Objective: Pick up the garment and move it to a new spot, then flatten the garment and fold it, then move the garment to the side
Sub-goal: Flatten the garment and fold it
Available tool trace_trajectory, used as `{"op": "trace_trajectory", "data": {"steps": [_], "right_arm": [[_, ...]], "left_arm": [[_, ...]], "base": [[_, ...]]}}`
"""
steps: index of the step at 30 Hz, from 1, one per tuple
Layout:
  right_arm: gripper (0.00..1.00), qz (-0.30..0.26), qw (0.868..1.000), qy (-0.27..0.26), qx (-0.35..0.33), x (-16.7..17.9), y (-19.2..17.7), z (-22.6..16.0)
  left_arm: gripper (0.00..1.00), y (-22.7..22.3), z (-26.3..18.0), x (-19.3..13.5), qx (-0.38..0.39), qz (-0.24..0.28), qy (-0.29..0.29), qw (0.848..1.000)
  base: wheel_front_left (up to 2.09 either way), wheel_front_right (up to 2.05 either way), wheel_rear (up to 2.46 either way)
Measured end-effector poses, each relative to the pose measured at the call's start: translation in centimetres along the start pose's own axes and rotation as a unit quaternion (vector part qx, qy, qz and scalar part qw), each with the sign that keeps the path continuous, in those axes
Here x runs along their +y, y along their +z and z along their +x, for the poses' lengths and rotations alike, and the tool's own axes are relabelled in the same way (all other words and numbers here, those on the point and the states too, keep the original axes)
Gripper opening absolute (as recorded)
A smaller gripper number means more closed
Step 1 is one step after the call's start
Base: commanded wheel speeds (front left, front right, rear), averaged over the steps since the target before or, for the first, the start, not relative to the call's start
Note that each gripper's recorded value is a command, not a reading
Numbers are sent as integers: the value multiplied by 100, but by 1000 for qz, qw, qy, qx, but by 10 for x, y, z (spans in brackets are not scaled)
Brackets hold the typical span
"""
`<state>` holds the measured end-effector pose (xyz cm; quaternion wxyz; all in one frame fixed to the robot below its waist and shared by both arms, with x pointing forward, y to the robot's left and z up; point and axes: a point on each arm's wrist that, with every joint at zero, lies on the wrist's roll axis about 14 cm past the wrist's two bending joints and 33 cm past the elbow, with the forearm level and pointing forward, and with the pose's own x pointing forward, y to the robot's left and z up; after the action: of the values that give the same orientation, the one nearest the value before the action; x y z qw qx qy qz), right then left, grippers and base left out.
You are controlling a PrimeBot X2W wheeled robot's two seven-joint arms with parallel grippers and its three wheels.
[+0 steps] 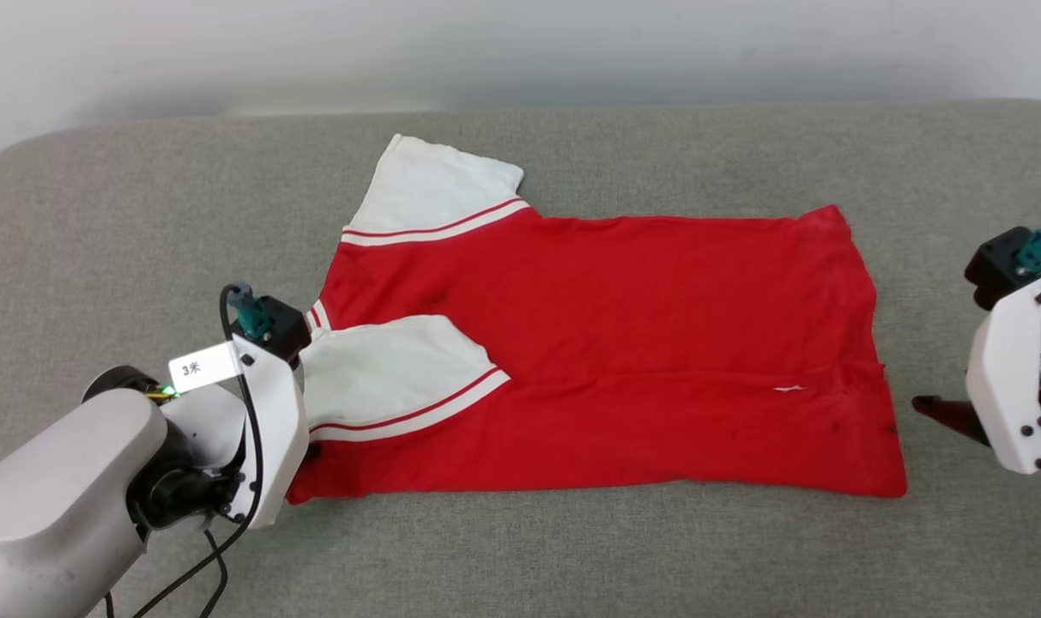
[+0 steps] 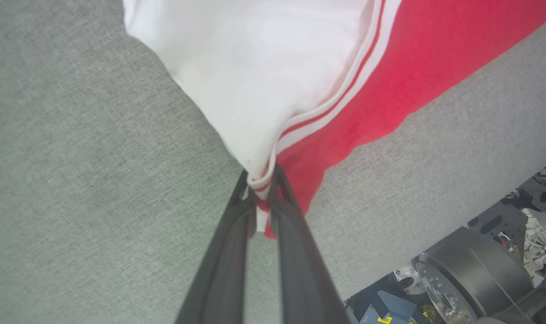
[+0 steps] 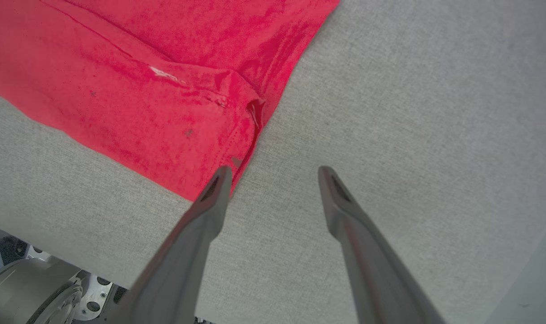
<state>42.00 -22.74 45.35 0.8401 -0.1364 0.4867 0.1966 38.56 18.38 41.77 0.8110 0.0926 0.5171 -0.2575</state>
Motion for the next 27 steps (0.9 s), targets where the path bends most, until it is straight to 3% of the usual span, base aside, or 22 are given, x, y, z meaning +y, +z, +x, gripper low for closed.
{"op": "trace_trajectory", "data": {"steps": [10,17,18,19,20,27], "right_arm": [[100,50,995,49,72,33,-42,63],[100,61,993,59,85,40,-57,78],[84,62,993,60,81,40,-56,79],[4,63,994,59,74,40,-55,79],[0,66,994,60,67,40,-54,78],[0,51,997,63,-1,45,-32,60]], "left_arm": [[0,-1,12,1,8,3,-6,1000],[0,-5,20,3,12,-4,-8,1000],[0,-6,21,3,14,-4,-8,1000],[0,-7,21,3,16,-4,-8,1000],[0,-8,21,2,18,-4,-9,1000],[0,-5,8,-1,-8,-6,-5,1000]], "base": [[0,0,0],[0,0,0],[0,0,0],[0,0,0],[0,0,0],[0,0,0]]}}
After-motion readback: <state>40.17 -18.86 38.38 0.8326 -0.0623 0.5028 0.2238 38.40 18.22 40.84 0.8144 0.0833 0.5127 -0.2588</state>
